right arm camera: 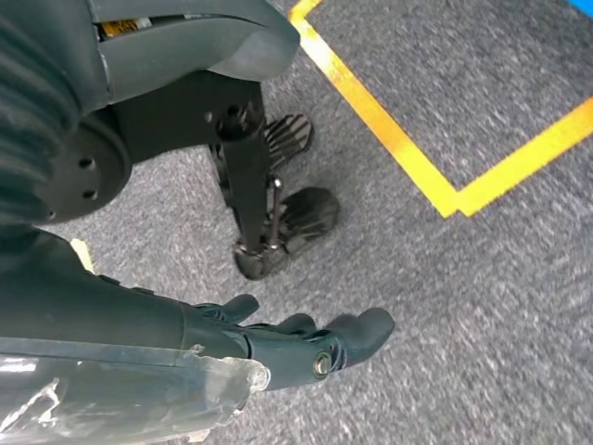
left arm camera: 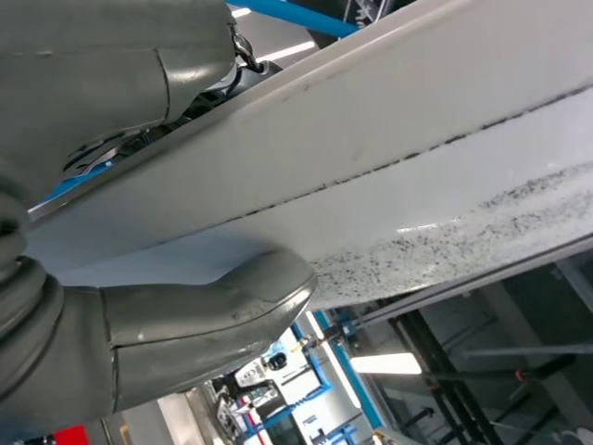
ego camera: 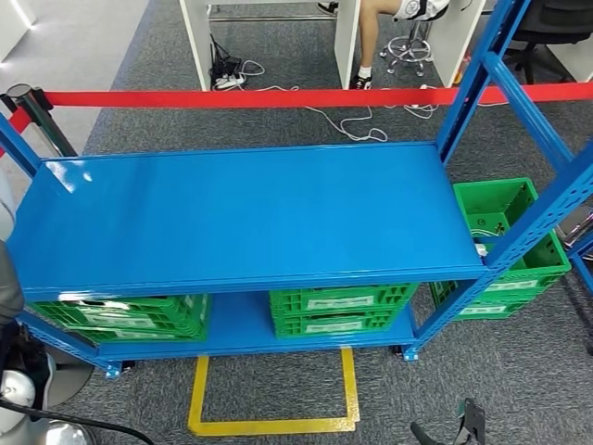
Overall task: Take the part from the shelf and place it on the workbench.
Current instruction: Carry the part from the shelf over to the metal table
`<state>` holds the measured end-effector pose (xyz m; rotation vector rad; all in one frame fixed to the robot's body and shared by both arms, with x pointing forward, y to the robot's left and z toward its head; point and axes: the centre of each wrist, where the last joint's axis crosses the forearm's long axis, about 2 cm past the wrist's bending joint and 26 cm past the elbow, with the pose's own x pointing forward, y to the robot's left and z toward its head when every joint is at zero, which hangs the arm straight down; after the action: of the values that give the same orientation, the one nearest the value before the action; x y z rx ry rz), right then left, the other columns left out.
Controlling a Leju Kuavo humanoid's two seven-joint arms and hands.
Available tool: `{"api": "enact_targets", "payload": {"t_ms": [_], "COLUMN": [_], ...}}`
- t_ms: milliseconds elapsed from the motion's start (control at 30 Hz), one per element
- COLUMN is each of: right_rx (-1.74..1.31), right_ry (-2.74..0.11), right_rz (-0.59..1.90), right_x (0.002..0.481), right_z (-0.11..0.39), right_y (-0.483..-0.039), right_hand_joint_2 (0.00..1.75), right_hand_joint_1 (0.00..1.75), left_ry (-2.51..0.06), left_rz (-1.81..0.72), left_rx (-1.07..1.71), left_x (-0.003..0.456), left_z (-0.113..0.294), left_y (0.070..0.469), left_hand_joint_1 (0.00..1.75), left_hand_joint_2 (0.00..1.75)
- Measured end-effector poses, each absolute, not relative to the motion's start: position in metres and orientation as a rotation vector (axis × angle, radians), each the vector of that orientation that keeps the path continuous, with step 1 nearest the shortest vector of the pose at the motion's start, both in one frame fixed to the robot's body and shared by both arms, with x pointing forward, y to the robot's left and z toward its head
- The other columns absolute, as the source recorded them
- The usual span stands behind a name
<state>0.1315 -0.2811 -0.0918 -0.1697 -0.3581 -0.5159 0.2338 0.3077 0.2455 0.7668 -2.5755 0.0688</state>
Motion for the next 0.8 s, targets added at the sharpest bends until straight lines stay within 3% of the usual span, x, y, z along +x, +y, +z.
{"api": "enact_targets", "payload": {"t_ms": [800], "right_rx": [-0.164], "right_ry": [-0.363], "right_rz": [-0.518], "right_x": [0.1378], "right_z": [-0.0897], "right_y": [-0.2745], "right_hand_joint_2": [1.75], "right_hand_joint_1": [0.00], "left_ry": [-2.565], "left_rz": [0.113], "left_rx": [0.768], "left_x": [0.2352], "left_z": [0.2441], "left_y": [0.3110], "left_hand_joint_1": [1.75], "left_hand_joint_2": [1.75]}}
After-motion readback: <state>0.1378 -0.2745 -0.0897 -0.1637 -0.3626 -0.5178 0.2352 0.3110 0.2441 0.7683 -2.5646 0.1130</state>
